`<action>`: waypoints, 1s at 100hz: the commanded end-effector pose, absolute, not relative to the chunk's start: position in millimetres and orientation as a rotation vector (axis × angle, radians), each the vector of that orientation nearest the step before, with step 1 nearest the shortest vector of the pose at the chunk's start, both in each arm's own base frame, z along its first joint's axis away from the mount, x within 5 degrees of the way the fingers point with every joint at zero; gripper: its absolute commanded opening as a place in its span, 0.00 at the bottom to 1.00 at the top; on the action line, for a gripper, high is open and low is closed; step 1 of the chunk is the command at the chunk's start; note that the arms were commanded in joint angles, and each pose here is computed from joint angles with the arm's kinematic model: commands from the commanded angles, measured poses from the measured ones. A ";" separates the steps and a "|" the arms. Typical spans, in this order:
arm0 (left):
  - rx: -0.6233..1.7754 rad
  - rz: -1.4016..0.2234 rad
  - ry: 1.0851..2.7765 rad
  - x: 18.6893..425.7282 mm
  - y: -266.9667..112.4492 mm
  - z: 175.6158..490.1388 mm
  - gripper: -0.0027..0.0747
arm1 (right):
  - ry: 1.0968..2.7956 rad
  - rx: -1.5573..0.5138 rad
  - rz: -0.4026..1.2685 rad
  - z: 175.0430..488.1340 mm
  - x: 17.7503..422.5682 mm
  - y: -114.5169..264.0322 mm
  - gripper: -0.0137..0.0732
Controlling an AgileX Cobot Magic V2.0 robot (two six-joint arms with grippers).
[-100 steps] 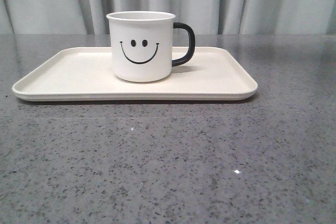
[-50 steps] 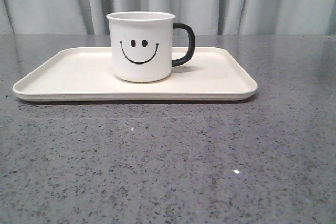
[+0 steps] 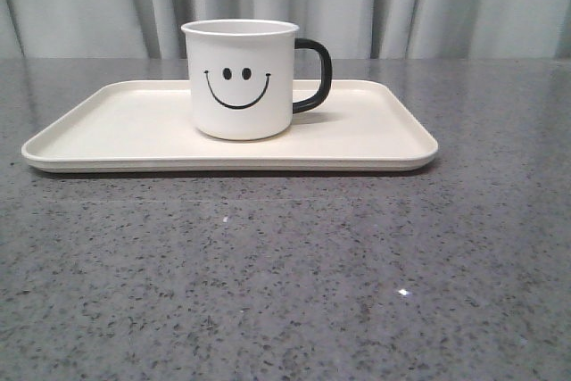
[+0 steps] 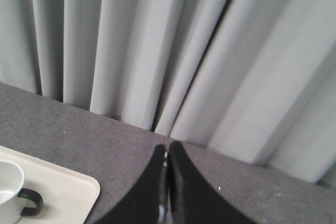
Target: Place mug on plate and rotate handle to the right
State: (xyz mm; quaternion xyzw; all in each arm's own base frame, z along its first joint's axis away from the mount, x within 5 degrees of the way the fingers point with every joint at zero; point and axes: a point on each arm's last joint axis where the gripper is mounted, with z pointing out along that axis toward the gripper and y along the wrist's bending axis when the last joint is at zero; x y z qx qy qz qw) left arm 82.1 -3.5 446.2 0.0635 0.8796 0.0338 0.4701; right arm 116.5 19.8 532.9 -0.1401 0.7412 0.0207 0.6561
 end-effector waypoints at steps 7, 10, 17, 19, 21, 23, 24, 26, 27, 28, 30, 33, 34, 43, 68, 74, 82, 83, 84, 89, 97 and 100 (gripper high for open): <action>0.156 0.032 2.044 85.6 -6.8 458.4 0.01 | 1.567 -0.241 0.000 493.6 83.9 13.9 0.03; 0.154 0.025 2.036 86.3 -7.4 458.6 0.01 | 1.580 -0.240 0.000 482.5 80.3 13.7 0.03; 0.155 0.010 2.012 89.1 -9.7 457.9 0.01 | 1.606 -0.240 -0.009 457.1 72.5 12.9 0.03; 0.157 0.007 2.008 89.9 -10.3 457.2 0.01 | 1.615 -0.240 -0.010 450.0 70.6 12.7 0.03; 0.160 0.006 2.005 90.7 -10.9 456.4 0.01 | 1.624 -0.240 -0.008 443.2 68.8 12.7 0.03; 0.163 0.006 2.002 91.6 -11.6 455.5 0.01 | 1.638 -0.241 -0.007 436.5 68.7 12.7 0.03; 0.164 0.005 2.001 91.9 -11.8 455.1 0.01 | 1.635 -0.241 -0.009 434.9 66.2 12.7 0.03; 0.168 0.002 2.000 92.8 -12.7 453.8 0.01 | 1.644 -0.242 -0.009 429.1 64.5 12.6 0.03; 0.170 0.000 2.000 93.0 -13.0 453.5 0.01 | 1.649 -0.243 -0.009 427.0 63.9 12.7 0.03; 0.172 -0.003 2.000 93.5 -13.6 452.7 0.01 | 1.659 -0.244 -0.007 423.3 64.2 12.7 0.03; 0.175 -0.005 2.002 94.2 -14.2 451.4 0.01 | 1.669 -0.246 -0.006 418.3 62.5 12.8 0.03; 0.177 -0.007 2.009 94.7 -14.9 449.6 0.01 | 1.678 -0.248 -0.004 412.6 59.3 12.9 0.03; 0.178 -0.007 2.009 94.9 -15.0 449.3 0.01 | 1.683 -0.249 -0.004 409.8 58.5 12.9 0.03; 0.184 -0.012 1.997 96.3 -16.2 448.6 0.01 | 1.721 -0.255 0.003 395.6 57.5 13.2 0.03; 0.194 -0.066 1.946 97.6 -20.5 452.7 0.01 | 1.825 -0.266 0.019 369.9 65.1 13.8 0.03; 0.193 -0.077 1.957 97.1 -21.0 451.9 0.01 | 1.830 -0.267 0.019 368.9 65.3 13.8 0.03; 0.193 -0.081 1.961 97.0 -21.3 451.5 0.01 | 1.830 -0.267 0.019 368.9 65.3 13.8 0.03; 0.193 -0.081 1.961 97.0 -21.3 451.5 0.01 | 1.830 -0.267 0.019 368.9 65.3 13.8 0.03; 0.193 -0.081 1.961 97.0 -21.3 451.5 0.01 | 1.830 -0.267 0.019 368.9 65.3 13.8 0.03; 0.193 -0.081 1.961 97.0 -21.3 451.5 0.01 | 1.830 -0.267 0.019 368.9 65.3 13.8 0.03; 0.193 -0.081 1.961 97.0 -21.3 451.5 0.01 | 1.830 -0.267 0.019 368.9 65.3 13.8 0.03; 0.193 -0.081 1.961 97.0 -21.3 451.5 0.01 | 1.830 -0.267 0.019 368.9 65.3 13.8 0.03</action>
